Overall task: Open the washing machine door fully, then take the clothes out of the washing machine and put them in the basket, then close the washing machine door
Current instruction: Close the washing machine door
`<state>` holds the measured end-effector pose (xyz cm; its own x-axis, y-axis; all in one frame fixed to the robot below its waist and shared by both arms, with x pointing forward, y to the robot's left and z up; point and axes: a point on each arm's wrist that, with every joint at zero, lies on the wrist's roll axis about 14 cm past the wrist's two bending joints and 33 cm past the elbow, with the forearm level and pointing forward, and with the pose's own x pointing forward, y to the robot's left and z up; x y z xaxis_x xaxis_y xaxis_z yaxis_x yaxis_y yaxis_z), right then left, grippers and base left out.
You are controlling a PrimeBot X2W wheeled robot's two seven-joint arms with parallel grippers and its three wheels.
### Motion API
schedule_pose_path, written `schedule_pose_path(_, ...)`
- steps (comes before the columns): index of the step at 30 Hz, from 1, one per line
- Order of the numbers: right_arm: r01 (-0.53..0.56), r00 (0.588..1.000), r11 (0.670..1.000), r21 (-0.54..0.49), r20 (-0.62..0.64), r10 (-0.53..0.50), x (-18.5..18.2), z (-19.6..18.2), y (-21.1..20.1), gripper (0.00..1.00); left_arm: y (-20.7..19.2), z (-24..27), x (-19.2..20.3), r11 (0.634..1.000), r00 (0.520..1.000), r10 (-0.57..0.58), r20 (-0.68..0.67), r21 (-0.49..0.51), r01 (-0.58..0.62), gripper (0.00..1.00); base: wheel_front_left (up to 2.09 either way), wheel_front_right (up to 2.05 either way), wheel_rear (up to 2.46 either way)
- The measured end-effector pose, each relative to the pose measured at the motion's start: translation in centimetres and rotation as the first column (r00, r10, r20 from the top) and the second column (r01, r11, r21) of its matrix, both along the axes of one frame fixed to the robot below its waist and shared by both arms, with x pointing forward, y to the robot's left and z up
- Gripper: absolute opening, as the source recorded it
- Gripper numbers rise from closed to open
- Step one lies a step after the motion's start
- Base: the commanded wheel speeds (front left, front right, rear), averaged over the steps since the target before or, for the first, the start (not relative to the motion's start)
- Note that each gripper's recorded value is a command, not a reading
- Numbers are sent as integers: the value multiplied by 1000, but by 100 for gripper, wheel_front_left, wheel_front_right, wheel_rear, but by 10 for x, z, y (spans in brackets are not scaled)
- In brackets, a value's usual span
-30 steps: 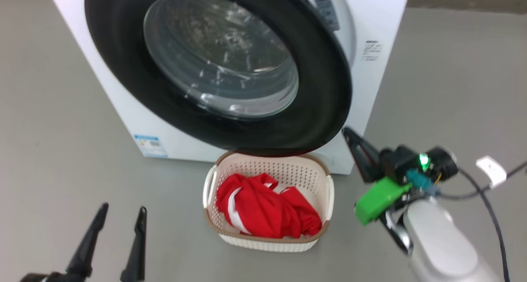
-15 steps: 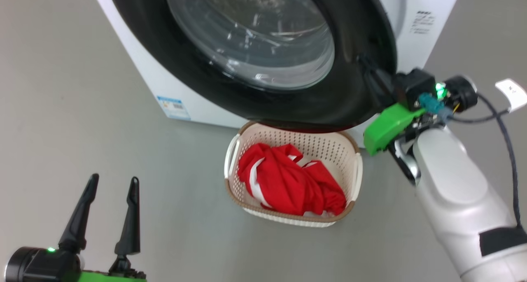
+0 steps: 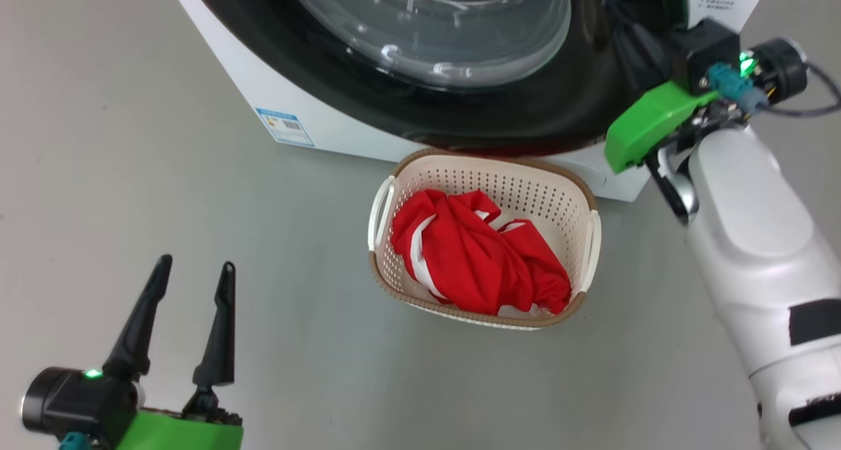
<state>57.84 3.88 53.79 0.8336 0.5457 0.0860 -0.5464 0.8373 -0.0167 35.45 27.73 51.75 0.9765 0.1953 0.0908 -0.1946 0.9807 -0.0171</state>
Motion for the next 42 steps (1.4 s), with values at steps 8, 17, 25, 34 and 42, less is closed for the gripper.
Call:
schedule_pose_path(8,37,999,999,8,4,-37,30,6,-9,0,-1,-9,15,1000,999,-22,-28,0,22,100,0,0,0)
schedule_pose_path(17,34,999,999,42,-4,-34,44,2,-6,0,-4,-23,30,999,997,-41,-59,-17,40,100,0,0,0)
schedule_pose_path(25,50,998,998,32,39,-51,40,14,-15,27,-5,-24,31,999,997,-47,-59,-31,45,100,0,0,0)
schedule_pose_path(34,113,992,991,69,55,-117,8,16,-51,100,-18,-25,38,993,996,-78,-39,-89,75,100,0,0,0)
schedule_pose_path(42,240,968,962,131,45,-247,-23,17,-110,100,-39,-15,49,983,990,-140,5,-117,140,100,0,0,0)
